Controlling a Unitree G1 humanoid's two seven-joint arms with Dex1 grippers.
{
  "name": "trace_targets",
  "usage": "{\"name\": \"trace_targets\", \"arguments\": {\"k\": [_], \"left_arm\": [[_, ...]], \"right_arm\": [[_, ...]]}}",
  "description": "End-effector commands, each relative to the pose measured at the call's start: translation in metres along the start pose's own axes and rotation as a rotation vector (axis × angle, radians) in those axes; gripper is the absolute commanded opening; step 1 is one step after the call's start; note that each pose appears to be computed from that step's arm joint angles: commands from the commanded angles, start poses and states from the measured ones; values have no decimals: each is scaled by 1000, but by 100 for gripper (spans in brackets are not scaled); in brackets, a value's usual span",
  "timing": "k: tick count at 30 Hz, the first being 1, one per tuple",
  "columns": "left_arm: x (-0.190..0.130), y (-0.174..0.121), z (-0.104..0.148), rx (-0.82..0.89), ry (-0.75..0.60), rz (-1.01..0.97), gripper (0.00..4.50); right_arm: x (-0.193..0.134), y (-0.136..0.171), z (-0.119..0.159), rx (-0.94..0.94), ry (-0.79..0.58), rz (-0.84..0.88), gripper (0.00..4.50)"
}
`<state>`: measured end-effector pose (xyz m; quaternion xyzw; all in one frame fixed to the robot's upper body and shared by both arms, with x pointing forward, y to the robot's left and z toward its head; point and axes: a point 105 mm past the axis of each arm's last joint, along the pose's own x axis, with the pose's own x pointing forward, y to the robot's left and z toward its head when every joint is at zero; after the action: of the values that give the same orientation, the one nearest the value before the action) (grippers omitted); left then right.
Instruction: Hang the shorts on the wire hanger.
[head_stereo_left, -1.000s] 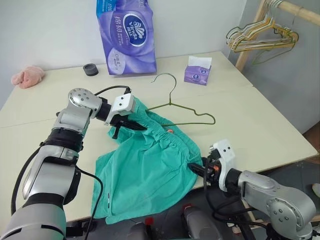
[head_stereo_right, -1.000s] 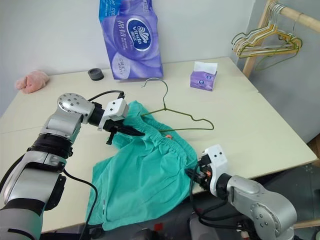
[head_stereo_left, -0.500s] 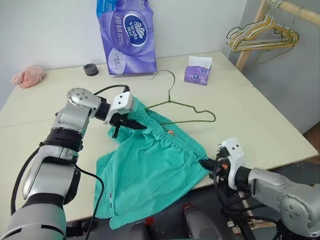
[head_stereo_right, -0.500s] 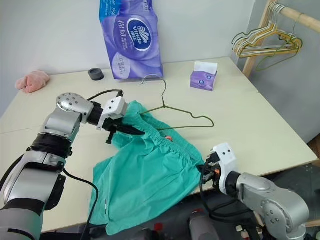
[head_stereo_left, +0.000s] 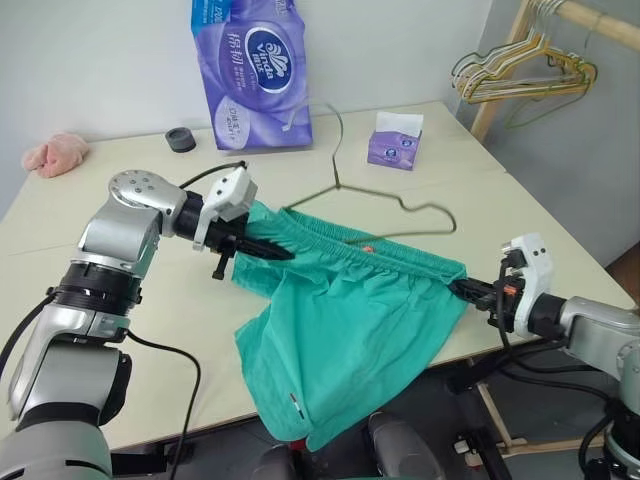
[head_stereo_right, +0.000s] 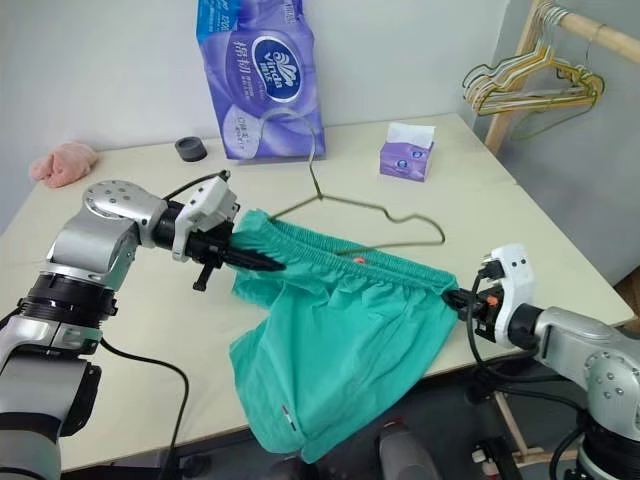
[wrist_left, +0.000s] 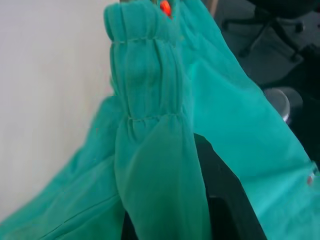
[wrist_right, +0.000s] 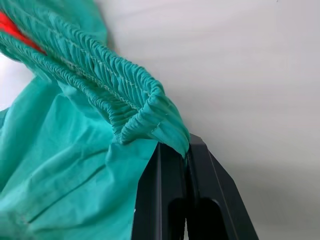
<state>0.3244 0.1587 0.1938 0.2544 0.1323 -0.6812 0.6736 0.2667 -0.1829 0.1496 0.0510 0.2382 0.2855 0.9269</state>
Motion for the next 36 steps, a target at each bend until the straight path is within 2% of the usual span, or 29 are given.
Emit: {"name": "trace_targets", "arguments": {"k": [1,5,13,21,26,32,36], "left_arm": [[-15,-3,7,67,27,10,1],[-13,-5,5,86,45,-8,1],[-11,-2,-4,124,97,-9,1],[-9,7,-15,152,138,25,1],[7,8,-11,159,86,16,1],[27,8,-3,157,15,7,1],[37,5,-5,166,18,-7,1]], "right_arm": [[-16,-19,12,-3,-27,-75,0],[-18,-23,17,0,-30,-81,0],[-21,-14,19,-15,-22,-24,0],[-28,7,31,-93,-18,82,0],[-16,24,54,-213,-34,110,0],[4,48,62,-348,29,187,0],[9,62,73,-409,29,235,0]]}}
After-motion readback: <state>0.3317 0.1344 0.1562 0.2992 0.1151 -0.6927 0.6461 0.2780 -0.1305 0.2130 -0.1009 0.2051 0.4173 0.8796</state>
